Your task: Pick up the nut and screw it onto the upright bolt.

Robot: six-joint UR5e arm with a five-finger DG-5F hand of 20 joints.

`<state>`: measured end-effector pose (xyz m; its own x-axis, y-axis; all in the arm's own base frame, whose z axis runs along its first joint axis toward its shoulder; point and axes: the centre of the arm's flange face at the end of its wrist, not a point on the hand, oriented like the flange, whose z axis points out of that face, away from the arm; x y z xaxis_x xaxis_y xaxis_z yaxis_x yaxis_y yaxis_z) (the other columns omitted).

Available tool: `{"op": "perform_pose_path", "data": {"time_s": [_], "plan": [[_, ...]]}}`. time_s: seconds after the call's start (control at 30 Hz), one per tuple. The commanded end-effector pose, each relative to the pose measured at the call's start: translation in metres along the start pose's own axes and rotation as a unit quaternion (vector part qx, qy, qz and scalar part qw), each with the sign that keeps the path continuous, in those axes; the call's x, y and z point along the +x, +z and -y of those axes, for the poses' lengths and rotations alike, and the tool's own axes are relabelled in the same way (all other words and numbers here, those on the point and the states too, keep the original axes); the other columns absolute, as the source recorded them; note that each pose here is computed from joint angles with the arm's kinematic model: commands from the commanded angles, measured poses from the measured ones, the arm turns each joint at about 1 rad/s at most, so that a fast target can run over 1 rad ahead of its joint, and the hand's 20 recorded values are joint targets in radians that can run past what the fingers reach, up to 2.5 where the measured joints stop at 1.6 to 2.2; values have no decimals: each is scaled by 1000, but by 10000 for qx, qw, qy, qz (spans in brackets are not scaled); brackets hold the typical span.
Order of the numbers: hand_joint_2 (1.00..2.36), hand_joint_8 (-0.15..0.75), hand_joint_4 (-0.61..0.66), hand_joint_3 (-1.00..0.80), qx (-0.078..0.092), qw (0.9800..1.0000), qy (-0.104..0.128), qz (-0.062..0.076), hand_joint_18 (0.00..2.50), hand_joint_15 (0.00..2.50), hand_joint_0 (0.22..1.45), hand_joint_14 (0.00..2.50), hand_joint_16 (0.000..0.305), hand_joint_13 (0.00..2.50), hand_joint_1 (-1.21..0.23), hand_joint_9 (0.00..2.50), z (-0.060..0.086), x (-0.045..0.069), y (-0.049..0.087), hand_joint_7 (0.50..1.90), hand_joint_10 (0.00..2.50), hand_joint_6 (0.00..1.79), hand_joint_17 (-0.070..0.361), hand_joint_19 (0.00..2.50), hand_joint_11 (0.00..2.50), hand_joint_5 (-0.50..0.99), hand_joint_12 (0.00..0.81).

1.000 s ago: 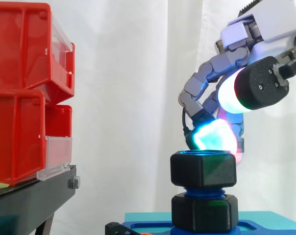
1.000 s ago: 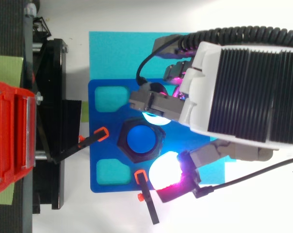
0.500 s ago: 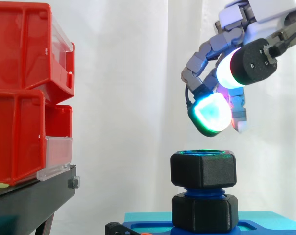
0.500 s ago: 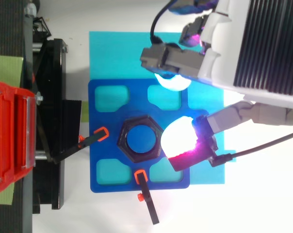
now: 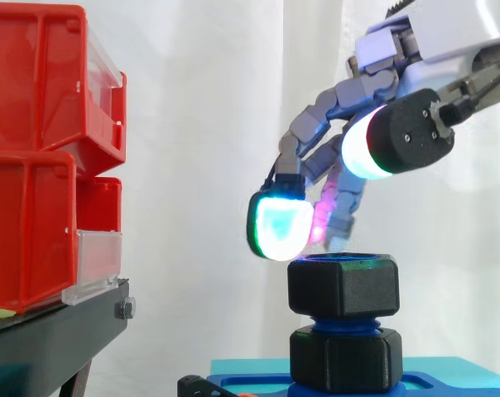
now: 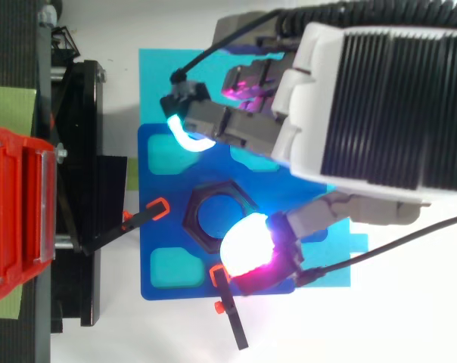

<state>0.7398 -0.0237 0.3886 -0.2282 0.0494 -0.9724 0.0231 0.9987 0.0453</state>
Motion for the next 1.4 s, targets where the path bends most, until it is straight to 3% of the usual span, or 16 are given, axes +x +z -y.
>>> {"op": "perform_pose_path", "data": {"time_s": [0.0, 0.1, 0.53, 0.9, 1.37], "plan": [[1000, 167, 189, -500, -60, 9999, 123, 89, 164, 0, 493, 0, 19, 557, -257, 795, -8, 13, 5, 554, 0, 501, 43, 0, 0, -102, 195], [1000, 153, 173, -500, -97, 9998, 144, 79, 10, 0, 486, 0, 21, 432, -248, 679, -14, 16, 6, 541, 0, 500, 48, 0, 0, -106, 209], [1000, 147, 166, -500, -127, 9998, 145, 77, 0, 0, 454, 0, 30, 234, -212, 418, -19, 17, 6, 557, 0, 500, 67, 0, 0, -123, 261], [1000, 187, 207, -500, -109, 9999, 127, -20, 0, 0, 470, 0, 25, 340, -217, 457, -17, 18, 4, 892, 0, 503, 57, 0, 0, -76, 264], [1000, 208, 238, -500, -109, 9998, 112, -88, 1, 0, 489, 0, 20, 478, -235, 571, -17, 20, 3, 1053, 0, 504, 44, 0, 0, -40, 244]]}}
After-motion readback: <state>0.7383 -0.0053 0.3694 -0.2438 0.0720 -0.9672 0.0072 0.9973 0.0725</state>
